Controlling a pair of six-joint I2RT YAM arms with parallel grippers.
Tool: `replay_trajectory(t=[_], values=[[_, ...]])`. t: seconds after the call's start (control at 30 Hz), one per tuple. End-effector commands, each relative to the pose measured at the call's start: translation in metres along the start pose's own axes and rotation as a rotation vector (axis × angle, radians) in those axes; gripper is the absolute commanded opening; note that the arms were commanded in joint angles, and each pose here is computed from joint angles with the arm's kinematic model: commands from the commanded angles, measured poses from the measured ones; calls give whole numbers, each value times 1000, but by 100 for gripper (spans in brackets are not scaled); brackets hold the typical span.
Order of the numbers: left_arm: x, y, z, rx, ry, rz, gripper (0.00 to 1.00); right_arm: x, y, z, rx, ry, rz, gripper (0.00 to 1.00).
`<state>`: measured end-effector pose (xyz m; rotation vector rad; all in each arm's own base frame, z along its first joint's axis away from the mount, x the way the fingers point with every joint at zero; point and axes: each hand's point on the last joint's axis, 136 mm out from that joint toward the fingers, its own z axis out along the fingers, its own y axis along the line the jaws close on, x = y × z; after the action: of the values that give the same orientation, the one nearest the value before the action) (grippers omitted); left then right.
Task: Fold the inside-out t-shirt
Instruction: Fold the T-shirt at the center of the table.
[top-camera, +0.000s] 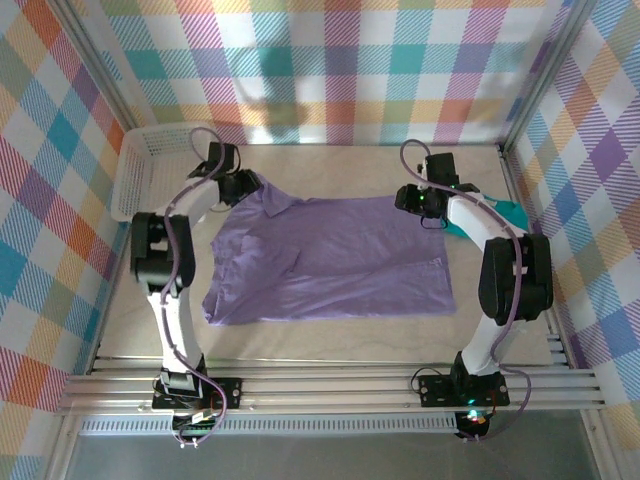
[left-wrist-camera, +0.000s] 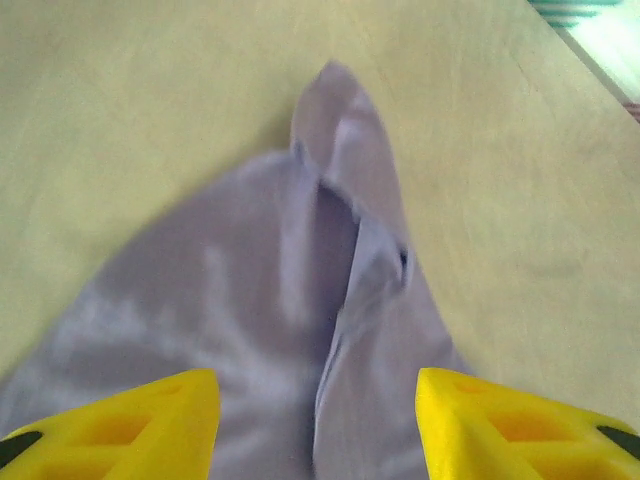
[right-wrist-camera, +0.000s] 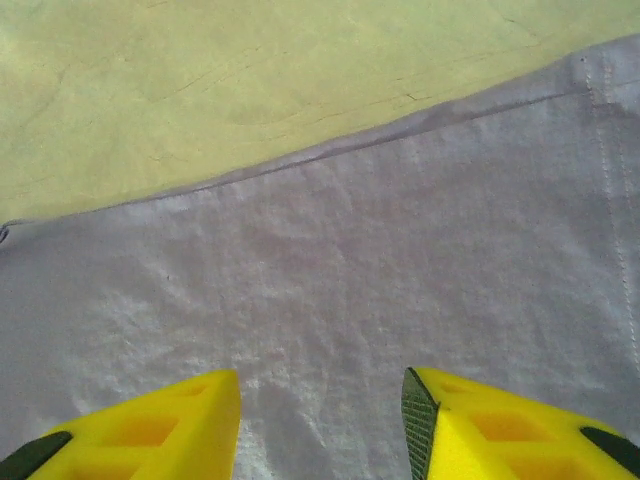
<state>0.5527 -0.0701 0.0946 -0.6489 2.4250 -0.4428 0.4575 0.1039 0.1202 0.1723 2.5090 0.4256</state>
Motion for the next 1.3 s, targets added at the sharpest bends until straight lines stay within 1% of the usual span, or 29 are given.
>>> replay_trajectory(t=[0.0,0.03,0.13,0.2,0.3,0.37,0.53,0.63,0.9,1.03,1.13,1.27], values=[[-14,11,23,-87,24,72,54,-5,9,4,-53,0,0,47],[-15,12,33,-107,42,88,54,-4,10,6,-57,5,0,47],[-30,15,49,-146,37,115,54,-3,11,7,-66,16,-5,47],[-42,11,54,-143,27,124,54,-3,13,6,-71,21,-12,47],[-42,9,67,-127,64,131,54,-3,14,5,-76,28,-20,47],[-42,9,76,-121,82,140,52,-2,15,5,-81,34,-21,47],[-44,12,85,-103,95,131,41,5,15,6,-89,57,-14,48],[-48,14,85,-96,90,125,32,9,14,7,-93,66,-9,47],[-54,17,89,-56,89,104,14,14,13,12,-91,88,-2,47],[-59,14,87,-32,79,102,5,11,2,13,-26,84,-1,48],[-66,8,81,-10,61,109,0,3,-17,17,95,83,-1,49],[-74,-7,66,34,45,114,0,-17,-53,26,253,92,18,51]])
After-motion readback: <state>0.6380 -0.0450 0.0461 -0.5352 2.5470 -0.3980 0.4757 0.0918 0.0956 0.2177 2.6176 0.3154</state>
